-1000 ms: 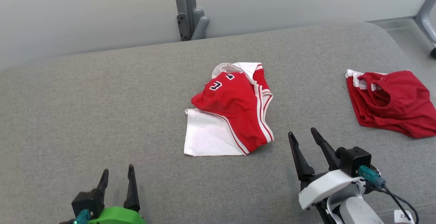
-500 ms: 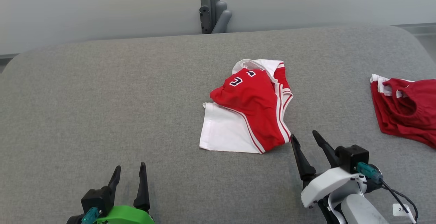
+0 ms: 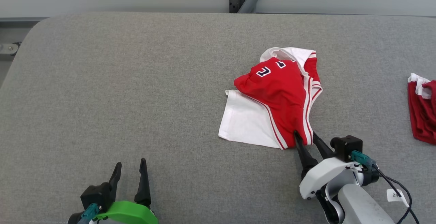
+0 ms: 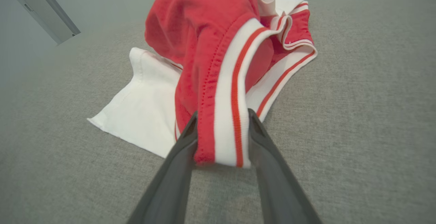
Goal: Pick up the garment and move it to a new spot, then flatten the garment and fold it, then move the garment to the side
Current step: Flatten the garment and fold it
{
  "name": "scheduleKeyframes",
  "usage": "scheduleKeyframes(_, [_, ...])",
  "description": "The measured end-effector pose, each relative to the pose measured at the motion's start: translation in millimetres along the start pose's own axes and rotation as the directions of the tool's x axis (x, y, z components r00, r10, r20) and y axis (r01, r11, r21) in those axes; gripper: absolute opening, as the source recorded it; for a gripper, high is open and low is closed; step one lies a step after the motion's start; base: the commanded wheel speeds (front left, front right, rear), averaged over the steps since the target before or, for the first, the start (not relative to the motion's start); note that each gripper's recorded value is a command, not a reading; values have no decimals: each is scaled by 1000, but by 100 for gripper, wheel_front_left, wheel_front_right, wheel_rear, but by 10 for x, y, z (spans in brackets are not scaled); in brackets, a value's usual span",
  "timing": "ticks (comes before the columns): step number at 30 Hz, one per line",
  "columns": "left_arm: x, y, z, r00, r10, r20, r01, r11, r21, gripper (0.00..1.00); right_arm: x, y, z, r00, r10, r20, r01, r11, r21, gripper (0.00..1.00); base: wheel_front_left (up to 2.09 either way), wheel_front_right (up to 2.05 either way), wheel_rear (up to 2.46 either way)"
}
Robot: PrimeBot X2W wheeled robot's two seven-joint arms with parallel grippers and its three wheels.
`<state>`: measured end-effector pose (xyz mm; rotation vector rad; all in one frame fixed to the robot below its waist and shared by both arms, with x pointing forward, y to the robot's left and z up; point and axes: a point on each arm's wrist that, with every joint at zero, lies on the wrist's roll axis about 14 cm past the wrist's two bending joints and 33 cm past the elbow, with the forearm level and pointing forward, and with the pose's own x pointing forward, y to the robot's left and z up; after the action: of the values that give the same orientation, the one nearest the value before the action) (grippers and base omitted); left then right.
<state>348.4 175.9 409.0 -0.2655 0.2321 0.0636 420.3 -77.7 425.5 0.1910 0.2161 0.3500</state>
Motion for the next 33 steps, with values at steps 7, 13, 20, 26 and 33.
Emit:
scheduleKeyframes(7, [40,-18,18,1000,-3,4,3,1000,-15,100,149,203,238,995,70,77,-72,997,18,0,0,0,0])
scheduleKeyframes(13, [56,-103,26,1000,-30,5,30,999,-30,100,281,710,627,953,252,171,-245,968,-60,0,0,0,0])
scheduleKeyframes(20, [-50,-113,-41,999,-32,-13,32,998,-52,100,449,1705,1318,801,520,296,-496,854,-157,0,0,0,0])
scheduleKeyframes(26, [-204,34,-89,1000,18,-23,-20,998,-57,100,462,2170,1857,685,607,402,-576,790,-211,0,0,0,0])
scheduleKeyframes(33, [-334,138,-196,997,56,-50,-59,996,-66,100,735,1682,1016,827,543,145,-496,827,-265,1,0,0,0])
